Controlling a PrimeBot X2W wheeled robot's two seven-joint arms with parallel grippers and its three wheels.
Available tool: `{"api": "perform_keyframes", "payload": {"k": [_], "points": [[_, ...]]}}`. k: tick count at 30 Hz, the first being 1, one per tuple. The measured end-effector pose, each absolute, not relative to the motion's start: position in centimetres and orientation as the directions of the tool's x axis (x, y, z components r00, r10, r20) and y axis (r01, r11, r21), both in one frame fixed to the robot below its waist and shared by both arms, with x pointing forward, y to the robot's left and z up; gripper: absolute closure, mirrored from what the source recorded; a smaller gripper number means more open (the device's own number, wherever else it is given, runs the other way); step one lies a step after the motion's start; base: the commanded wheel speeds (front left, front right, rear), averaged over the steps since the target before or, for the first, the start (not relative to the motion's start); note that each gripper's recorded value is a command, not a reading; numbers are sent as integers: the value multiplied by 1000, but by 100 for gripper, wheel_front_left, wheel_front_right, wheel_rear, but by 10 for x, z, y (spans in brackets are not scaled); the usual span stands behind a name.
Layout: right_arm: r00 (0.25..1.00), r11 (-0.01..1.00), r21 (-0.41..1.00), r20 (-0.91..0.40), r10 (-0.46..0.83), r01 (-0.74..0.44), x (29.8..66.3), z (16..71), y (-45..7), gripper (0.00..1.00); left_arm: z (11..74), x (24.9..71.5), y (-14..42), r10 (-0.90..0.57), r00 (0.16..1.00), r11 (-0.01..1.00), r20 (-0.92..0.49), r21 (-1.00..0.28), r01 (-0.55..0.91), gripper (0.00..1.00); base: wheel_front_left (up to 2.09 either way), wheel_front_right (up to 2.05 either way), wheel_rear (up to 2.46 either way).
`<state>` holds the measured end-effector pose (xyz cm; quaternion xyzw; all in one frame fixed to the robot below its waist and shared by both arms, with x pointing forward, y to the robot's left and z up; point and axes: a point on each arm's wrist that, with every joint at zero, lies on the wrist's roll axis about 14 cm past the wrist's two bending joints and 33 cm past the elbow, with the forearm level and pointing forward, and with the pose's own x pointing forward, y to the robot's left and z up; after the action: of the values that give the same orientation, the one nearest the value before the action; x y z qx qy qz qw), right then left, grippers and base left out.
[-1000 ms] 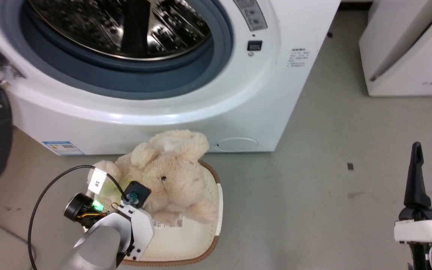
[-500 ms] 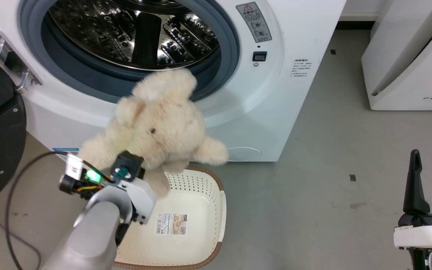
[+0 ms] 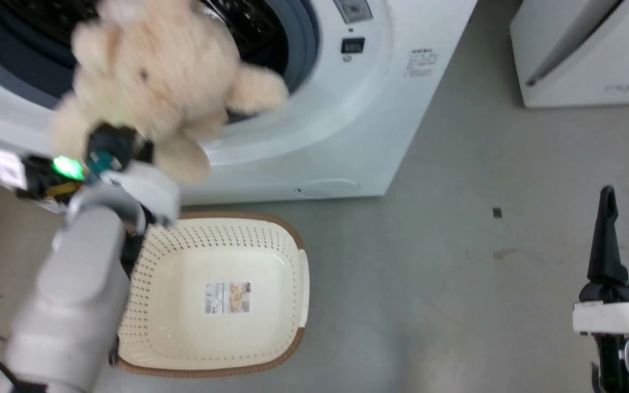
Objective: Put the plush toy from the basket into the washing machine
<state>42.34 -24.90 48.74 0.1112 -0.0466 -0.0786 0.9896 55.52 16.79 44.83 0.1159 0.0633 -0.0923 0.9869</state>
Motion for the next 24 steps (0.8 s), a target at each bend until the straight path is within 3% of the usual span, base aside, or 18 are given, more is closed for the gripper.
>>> {"api": "perform_keyframes", "payload": {"k": [24], "points": [[957,937,194,-70,-281,289,440,423,-293,0,408,717,150,-149,985,965,-88,206,164,100,0,0,0]]}}
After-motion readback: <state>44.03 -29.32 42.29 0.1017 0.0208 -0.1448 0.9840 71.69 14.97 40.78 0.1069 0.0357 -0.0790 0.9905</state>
